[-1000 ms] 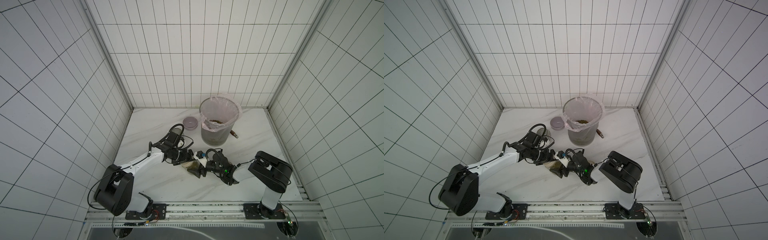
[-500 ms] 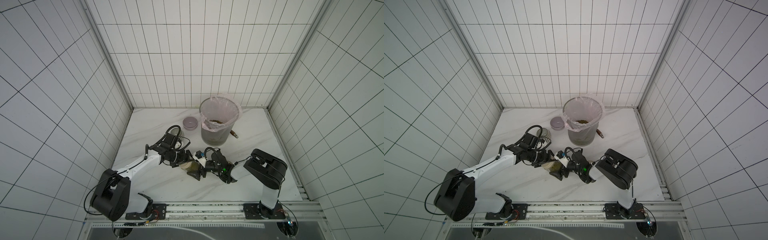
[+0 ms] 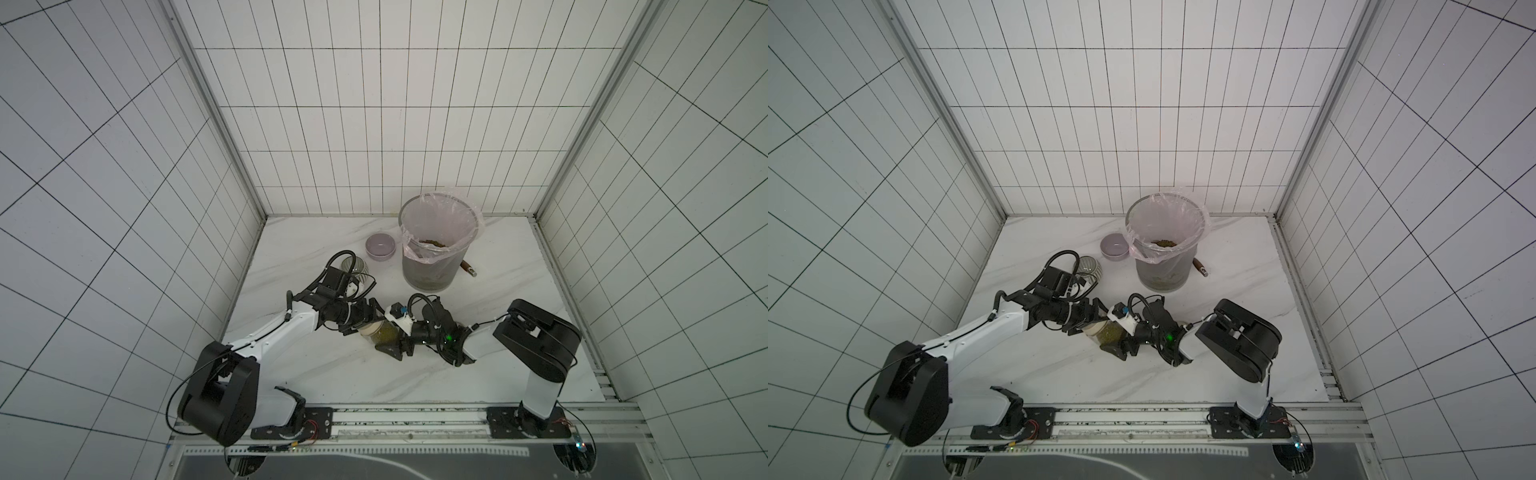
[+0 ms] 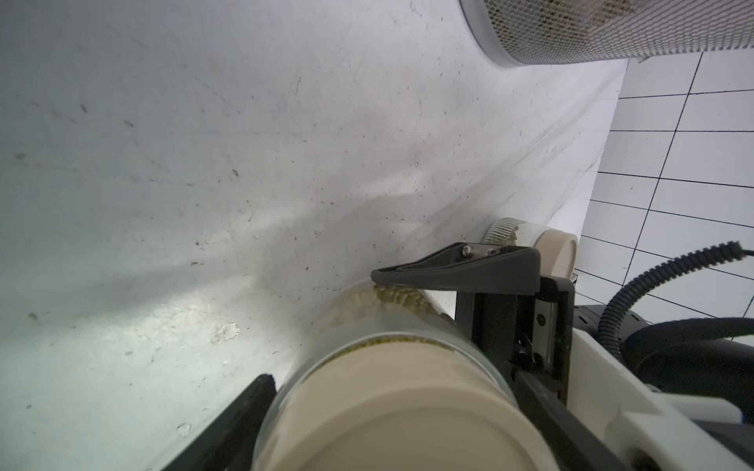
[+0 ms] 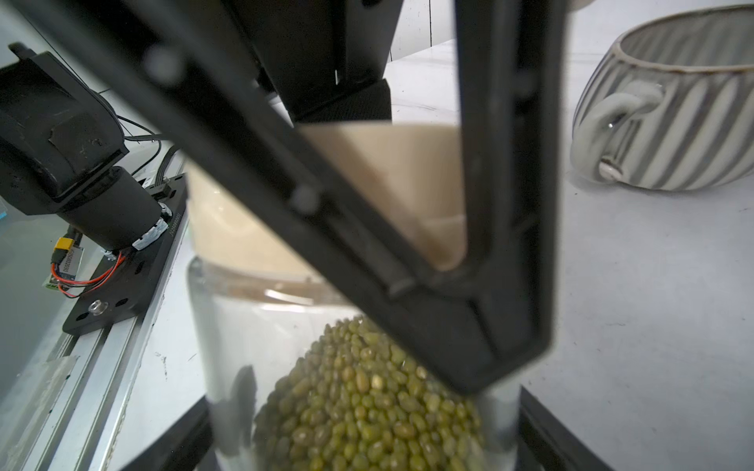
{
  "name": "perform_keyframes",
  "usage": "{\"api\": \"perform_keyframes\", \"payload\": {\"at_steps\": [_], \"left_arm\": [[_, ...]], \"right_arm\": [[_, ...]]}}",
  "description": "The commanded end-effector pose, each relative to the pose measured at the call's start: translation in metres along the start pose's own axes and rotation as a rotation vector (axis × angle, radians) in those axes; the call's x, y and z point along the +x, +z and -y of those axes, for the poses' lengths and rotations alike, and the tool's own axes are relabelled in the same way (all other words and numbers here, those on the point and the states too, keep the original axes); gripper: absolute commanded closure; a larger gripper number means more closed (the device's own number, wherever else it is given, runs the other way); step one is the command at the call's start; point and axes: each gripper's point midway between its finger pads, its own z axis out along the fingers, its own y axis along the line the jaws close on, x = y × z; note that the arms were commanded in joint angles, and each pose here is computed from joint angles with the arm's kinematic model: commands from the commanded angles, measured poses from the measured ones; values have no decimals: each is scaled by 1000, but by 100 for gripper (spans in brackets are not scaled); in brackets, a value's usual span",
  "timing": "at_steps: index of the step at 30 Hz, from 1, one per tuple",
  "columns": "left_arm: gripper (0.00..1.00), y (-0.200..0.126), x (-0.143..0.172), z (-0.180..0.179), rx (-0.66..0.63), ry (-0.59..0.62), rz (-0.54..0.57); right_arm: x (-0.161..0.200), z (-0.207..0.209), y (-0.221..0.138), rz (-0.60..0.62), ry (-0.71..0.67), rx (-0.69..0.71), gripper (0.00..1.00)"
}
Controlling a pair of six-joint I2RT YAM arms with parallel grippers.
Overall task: Empty moldy mung beans from jars
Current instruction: Unscrew the lid from the jar.
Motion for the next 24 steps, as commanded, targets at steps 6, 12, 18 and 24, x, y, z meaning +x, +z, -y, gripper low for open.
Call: {"api": "perform_keyframes", "payload": {"at_steps": [6,12,18,24], "left_arm": [[30,-6,-13,29,82,21,8],[31,1,-14,17,18,-18,-12],[36,3,-20,16,-23,-73,-26],[39,2,-26,24,-18,-86,-19]], "right_arm": [[-38,13,-6,58,-34,99,28],[-42,43,-24,35,-70,322,33],[-52,55,-45,34,-145,488,34],[-50,55,-50,30,-164,506,31]]}}
